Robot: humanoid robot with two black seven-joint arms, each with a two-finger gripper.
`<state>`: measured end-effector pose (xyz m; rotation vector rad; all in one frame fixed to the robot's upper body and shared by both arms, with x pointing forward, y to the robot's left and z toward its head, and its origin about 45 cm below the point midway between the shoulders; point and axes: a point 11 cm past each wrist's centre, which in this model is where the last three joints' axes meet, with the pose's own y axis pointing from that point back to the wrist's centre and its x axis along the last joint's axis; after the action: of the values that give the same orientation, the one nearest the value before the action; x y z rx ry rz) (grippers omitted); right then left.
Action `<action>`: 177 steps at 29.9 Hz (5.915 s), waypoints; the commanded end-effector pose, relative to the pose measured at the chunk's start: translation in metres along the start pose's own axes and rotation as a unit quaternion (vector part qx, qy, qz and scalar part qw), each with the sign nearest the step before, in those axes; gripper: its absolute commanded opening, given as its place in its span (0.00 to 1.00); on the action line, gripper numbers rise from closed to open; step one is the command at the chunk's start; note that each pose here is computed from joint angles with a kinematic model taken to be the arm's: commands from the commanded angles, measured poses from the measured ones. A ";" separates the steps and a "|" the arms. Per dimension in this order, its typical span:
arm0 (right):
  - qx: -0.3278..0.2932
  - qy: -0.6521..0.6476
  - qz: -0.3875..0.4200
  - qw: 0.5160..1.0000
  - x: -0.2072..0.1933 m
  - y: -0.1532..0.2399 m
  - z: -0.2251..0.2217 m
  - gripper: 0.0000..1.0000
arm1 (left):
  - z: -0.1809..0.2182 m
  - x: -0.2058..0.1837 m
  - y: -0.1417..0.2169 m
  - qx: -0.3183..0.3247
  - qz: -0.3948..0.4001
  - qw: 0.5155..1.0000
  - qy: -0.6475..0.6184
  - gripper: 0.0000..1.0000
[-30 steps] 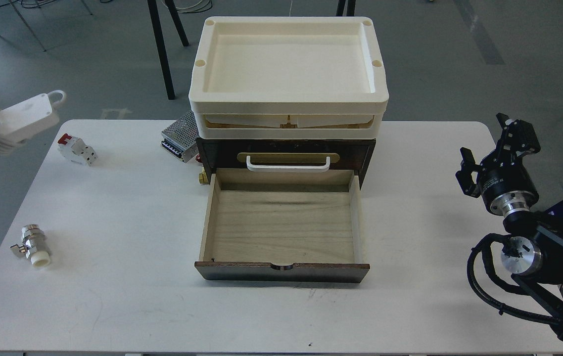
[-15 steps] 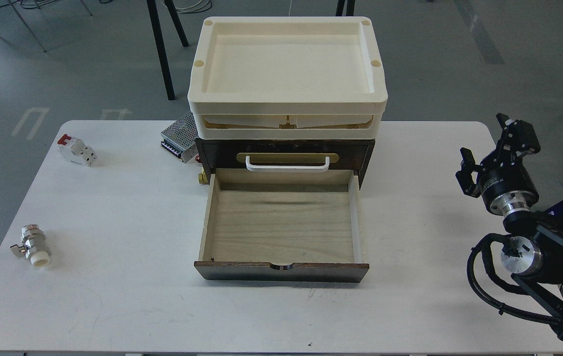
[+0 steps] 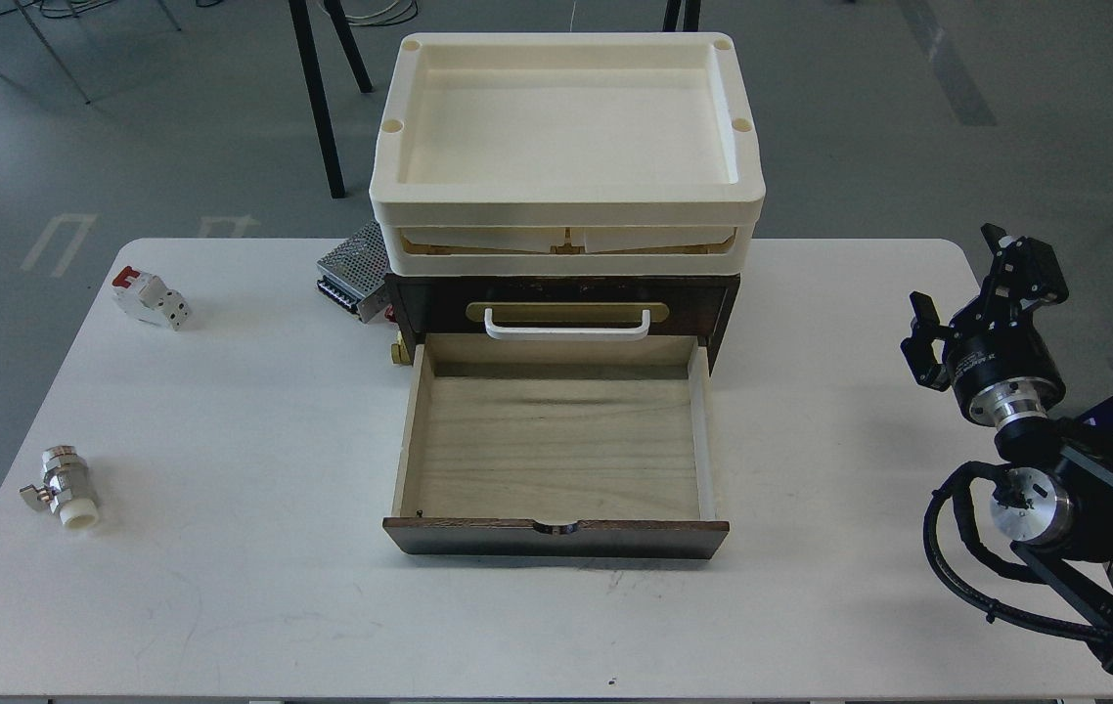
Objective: Put charging cable into cabinet
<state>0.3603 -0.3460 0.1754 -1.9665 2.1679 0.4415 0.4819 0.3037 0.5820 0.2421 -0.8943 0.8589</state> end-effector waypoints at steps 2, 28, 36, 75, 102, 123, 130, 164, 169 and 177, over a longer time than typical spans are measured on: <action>-0.001 0.000 0.000 1.000 0.000 0.000 0.000 0.99 | 0.039 -0.056 -0.025 -0.050 -0.102 0.993 -0.039 0.01; 0.000 0.001 -0.001 1.000 0.000 0.000 0.000 0.99 | 0.023 -0.275 0.036 -0.104 -0.367 0.923 -0.043 0.02; 0.000 0.001 -0.001 1.000 -0.001 0.000 0.000 0.99 | -0.015 -0.315 0.060 -0.076 -0.366 0.928 -0.012 0.02; -0.002 0.002 -0.002 1.000 -0.001 0.000 0.001 0.99 | -0.140 -0.461 0.085 0.063 -0.315 0.946 0.054 0.03; 0.000 0.001 -0.001 1.000 -0.001 0.000 0.000 0.99 | -0.149 -0.485 0.091 0.080 -0.312 0.945 0.060 0.56; 0.000 0.001 -0.001 1.000 -0.001 0.000 0.000 0.99 | -0.140 -0.488 0.092 0.003 -0.317 0.941 -0.115 0.57; 0.000 0.001 -0.001 1.000 -0.001 0.000 0.000 0.99 | -0.142 -0.495 0.096 -0.008 -0.335 0.931 -0.143 0.57; 0.000 0.001 -0.001 1.000 -0.001 0.000 0.000 0.99 | -0.172 -0.450 0.108 0.028 -0.287 0.937 -0.195 0.60; 0.000 0.002 -0.001 1.000 -0.001 0.000 0.000 0.99 | -0.170 -0.429 0.119 0.030 -0.269 0.942 -0.196 0.62; 0.000 0.001 -0.001 1.000 -0.001 0.000 0.000 0.99 | -0.173 -0.394 0.141 0.061 -0.241 0.953 -0.174 0.65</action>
<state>0.3605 -0.3456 0.1755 -1.9696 2.1667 0.4397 0.3486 0.2488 0.1456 0.6799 -1.0677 0.3805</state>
